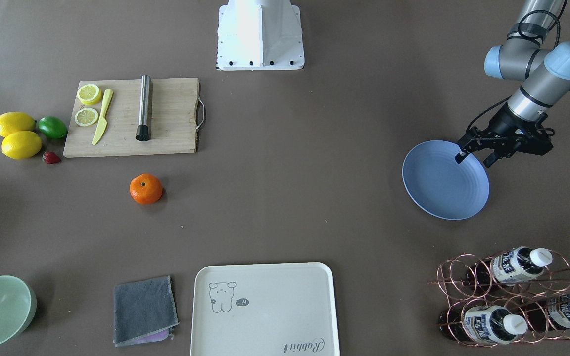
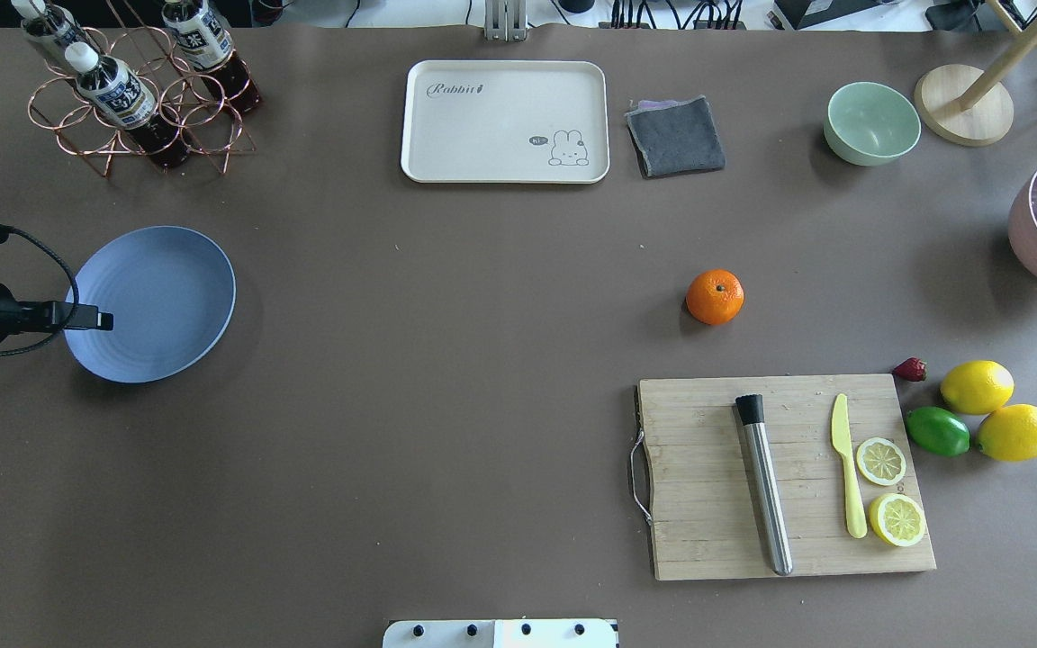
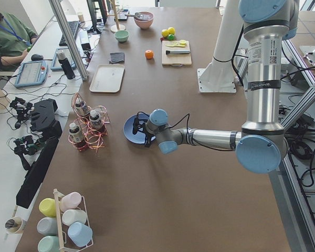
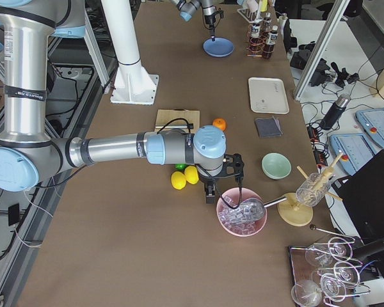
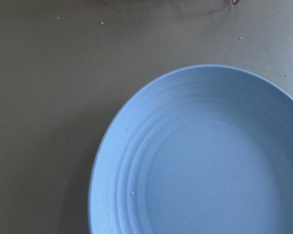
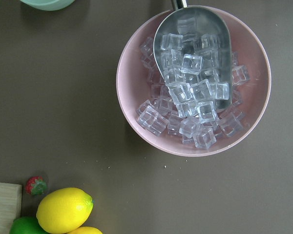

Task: Pick orange to plate
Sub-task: 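Grasp the rim of the blue plate with the left gripper, then slide the plate inward with the left gripper while the right reaches for the tangerine, then lower the right gripper and close it on the orange tangerine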

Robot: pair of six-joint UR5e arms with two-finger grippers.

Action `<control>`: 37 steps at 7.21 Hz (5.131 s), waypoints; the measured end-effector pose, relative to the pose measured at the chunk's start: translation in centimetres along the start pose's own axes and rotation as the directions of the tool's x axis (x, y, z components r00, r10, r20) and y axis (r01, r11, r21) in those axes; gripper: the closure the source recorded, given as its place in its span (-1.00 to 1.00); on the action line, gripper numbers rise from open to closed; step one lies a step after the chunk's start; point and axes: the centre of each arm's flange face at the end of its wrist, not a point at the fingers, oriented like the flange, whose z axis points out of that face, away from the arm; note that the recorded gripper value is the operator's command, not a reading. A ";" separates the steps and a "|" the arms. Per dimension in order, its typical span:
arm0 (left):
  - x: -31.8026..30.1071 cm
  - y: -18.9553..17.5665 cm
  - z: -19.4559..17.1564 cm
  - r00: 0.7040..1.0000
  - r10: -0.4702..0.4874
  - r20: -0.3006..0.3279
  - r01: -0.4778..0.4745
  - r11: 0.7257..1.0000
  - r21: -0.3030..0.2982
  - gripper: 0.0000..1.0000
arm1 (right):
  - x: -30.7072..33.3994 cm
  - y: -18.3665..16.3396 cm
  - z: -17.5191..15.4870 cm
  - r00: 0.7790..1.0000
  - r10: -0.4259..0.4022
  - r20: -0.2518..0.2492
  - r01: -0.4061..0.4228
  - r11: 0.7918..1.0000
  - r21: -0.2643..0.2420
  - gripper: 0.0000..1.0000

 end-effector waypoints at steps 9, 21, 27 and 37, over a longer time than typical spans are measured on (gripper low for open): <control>-1.3 0.0 0.4 1.000 -0.005 0.014 0.005 1.000 -0.013 1.00 | -0.2 -0.2 -0.2 1.000 -0.007 0.000 0.007 1.000 0.005 -1.00; 35.2 -1.7 1.7 0.951 -0.291 -0.108 0.294 0.956 0.014 1.00 | -36.1 -10.5 7.4 0.993 0.119 0.014 -0.120 0.991 0.052 -1.00; 44.0 3.0 9.1 0.950 -0.307 -0.057 0.311 0.948 0.068 -0.94 | -43.4 -7.7 15.2 0.990 0.144 0.007 -0.144 0.986 0.086 -1.00; 43.8 1.3 6.5 0.947 -0.307 -0.096 0.315 0.945 0.085 -0.96 | -45.5 -6.6 27.6 0.992 0.093 -0.089 -0.085 0.992 0.096 0.74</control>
